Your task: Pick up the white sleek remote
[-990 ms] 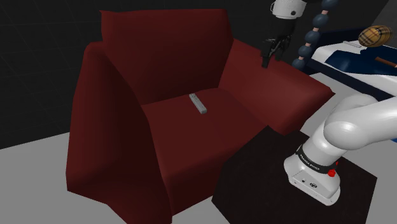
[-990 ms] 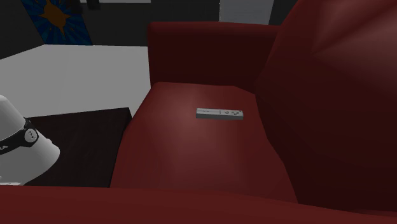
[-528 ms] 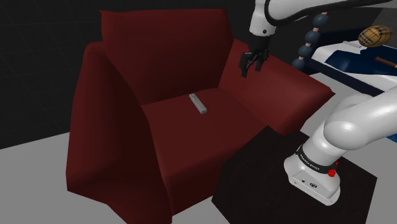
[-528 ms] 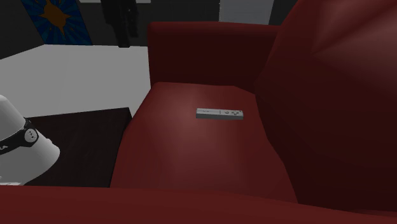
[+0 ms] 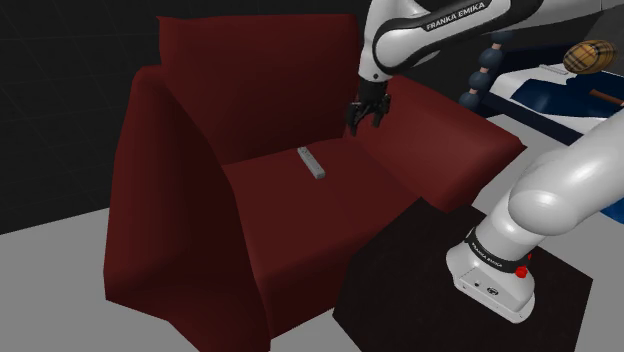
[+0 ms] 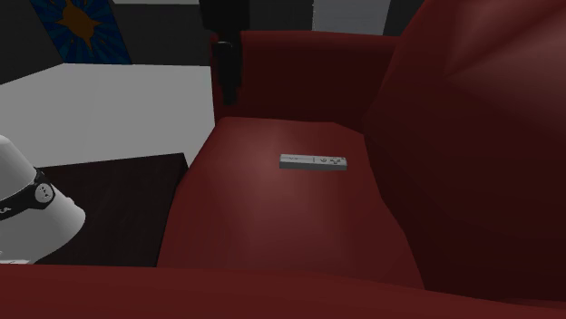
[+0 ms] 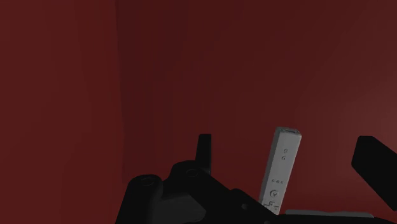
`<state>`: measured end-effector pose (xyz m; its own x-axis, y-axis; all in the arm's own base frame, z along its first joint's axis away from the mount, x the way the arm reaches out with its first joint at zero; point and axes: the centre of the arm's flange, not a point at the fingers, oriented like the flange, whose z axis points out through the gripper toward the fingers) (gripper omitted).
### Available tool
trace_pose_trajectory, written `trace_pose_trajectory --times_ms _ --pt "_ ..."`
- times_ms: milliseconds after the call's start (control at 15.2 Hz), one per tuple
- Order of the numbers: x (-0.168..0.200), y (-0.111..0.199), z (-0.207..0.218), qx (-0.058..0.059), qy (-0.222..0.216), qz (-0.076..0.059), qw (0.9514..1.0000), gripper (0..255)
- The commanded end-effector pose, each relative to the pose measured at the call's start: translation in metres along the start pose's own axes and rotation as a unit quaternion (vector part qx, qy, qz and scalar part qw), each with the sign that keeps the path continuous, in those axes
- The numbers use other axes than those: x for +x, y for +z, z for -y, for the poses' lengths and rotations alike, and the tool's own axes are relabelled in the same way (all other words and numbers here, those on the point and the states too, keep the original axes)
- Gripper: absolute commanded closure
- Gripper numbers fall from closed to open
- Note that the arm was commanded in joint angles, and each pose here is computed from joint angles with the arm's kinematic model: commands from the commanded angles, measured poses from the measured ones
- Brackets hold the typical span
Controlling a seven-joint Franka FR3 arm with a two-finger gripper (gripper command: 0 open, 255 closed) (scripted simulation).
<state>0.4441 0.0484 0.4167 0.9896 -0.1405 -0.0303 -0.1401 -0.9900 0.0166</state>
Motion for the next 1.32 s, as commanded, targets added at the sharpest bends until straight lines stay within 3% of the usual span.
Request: trace_pose_trajectory --times_ms 0,1254 --pt "0.02 0.02 0.008 0.002 0.009 -0.001 1.0 0" --pt "0.184 0.181 0.062 0.019 0.087 -0.01 0.996 0"
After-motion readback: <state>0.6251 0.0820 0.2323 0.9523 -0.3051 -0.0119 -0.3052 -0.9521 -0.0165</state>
